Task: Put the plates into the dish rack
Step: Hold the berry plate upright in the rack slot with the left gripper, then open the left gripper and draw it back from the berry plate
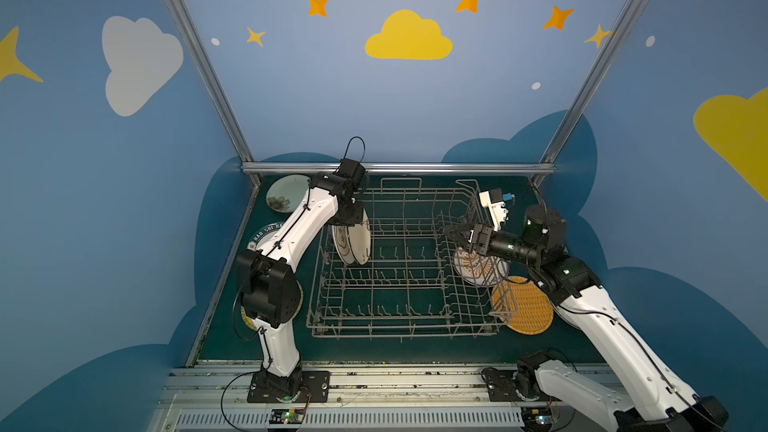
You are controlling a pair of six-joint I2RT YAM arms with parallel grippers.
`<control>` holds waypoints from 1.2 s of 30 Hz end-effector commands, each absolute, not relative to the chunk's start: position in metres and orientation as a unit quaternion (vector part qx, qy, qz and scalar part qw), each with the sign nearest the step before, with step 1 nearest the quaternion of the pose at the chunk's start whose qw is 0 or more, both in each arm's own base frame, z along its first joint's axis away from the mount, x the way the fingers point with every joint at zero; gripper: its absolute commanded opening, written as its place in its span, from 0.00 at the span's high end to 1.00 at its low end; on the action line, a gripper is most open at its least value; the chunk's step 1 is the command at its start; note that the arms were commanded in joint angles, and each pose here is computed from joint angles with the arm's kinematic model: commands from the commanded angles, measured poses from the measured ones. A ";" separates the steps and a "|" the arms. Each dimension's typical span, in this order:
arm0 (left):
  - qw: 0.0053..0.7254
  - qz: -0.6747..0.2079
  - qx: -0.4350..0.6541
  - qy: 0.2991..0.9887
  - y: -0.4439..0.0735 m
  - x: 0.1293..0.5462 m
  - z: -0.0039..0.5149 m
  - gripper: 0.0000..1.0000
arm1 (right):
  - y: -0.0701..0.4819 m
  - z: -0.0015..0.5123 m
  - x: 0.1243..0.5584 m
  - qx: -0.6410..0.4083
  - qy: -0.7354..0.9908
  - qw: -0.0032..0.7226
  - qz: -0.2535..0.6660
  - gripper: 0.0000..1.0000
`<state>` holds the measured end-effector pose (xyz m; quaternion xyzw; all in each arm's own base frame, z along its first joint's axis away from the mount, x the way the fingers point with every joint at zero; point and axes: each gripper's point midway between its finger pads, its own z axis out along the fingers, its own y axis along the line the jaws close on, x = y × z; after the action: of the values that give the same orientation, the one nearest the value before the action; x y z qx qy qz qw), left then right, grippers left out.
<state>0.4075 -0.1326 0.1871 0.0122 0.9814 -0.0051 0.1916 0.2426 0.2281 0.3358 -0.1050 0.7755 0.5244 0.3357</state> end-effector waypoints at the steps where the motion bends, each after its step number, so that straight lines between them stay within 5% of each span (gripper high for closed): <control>1: 0.226 -0.032 0.017 0.974 -0.142 0.411 0.214 0.84 | 0.228 0.340 0.236 -0.116 0.770 0.341 0.527 0.14; 18: 0.273 0.006 -0.008 0.962 -0.124 0.421 0.256 0.68 | 0.226 0.350 0.234 -0.118 0.768 0.349 0.524 0.14; 27: 0.360 -0.153 -0.011 0.920 -0.155 0.394 0.342 0.57 | 0.215 0.359 0.239 -0.118 0.780 0.379 0.484 0.14; 31: 0.407 -0.242 0.011 0.881 -0.166 0.365 0.385 0.42 | 0.204 0.358 0.244 -0.106 0.789 0.393 0.460 0.14; 36: 0.428 -0.348 0.061 0.832 -0.180 0.322 0.405 0.03 | 0.193 0.359 0.252 -0.090 0.792 0.404 0.449 0.14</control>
<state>0.3313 -0.1599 0.3977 0.0242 0.8615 -0.2718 0.4282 0.2504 0.2034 0.3463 -0.0923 0.7950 0.4635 0.3803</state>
